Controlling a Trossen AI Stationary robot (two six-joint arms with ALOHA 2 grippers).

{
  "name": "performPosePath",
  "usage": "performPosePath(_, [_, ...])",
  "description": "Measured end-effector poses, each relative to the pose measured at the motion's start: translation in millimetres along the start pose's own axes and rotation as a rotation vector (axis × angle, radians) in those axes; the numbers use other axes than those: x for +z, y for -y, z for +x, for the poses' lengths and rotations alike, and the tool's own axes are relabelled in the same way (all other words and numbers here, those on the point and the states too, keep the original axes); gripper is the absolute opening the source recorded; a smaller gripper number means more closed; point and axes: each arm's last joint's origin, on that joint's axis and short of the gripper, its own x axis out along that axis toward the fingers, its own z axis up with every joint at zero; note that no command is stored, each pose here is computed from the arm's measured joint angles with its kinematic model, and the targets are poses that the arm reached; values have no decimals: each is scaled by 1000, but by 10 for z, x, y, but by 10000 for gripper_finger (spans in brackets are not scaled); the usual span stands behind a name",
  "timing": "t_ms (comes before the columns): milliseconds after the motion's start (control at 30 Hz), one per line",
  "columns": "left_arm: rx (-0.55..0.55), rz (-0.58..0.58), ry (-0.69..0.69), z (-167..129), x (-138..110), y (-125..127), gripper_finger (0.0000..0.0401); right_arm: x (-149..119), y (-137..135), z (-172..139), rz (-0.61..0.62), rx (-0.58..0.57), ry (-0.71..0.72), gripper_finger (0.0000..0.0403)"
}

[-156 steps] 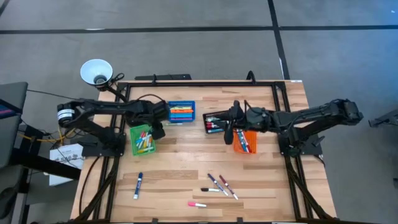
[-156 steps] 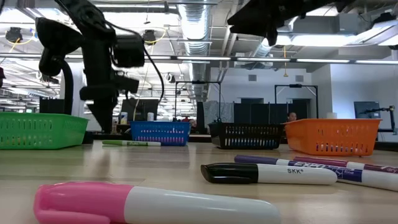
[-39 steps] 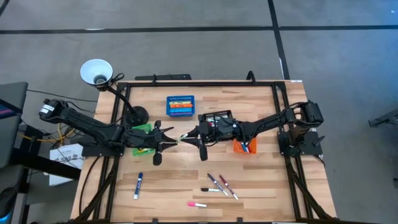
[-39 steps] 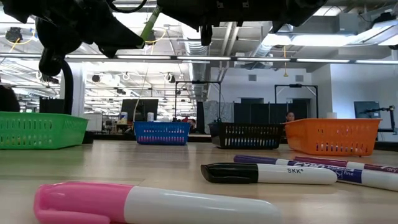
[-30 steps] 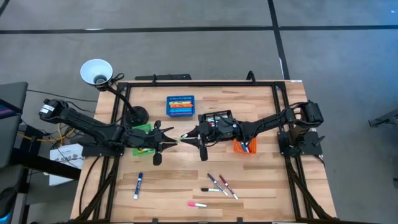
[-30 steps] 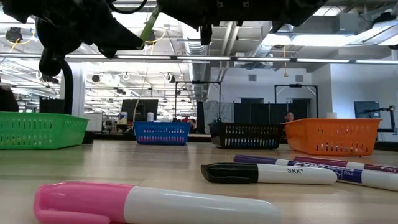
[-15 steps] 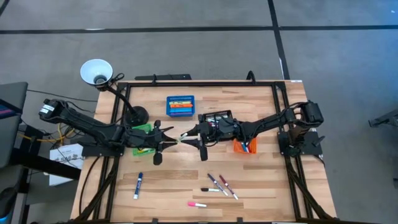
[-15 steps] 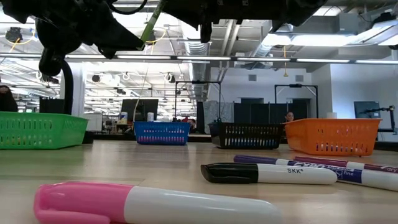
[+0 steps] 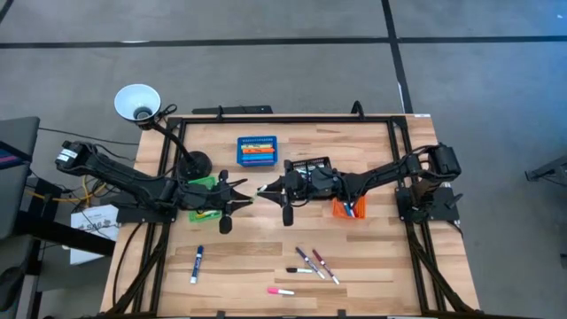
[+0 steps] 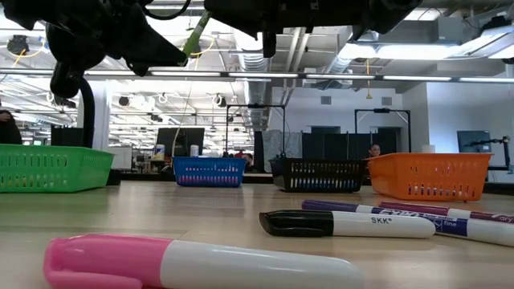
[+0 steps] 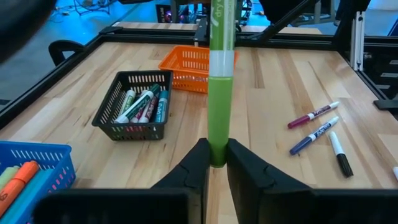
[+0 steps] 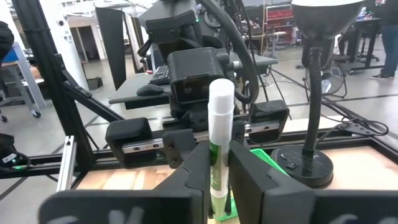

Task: Pick & Place Markers
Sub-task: Put the light green marker pen into the orange basket

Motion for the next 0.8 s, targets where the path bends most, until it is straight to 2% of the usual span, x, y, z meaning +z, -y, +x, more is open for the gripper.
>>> performPosePath(167, [-1,0,0,0,0,0,49,1,2,0,0,-2,0,20])
performPosePath(400, [24,5,2,0,0,-7,78,-2,5,-1,1,-3,-5,43])
performPosePath(600, [38,4,3,0,-2,-12,104,-48,36,-2,0,-55,-52,18])
performPosePath(800, [33,4,3,0,-2,-11,115,-34,30,-46,43,-62,-107,33])
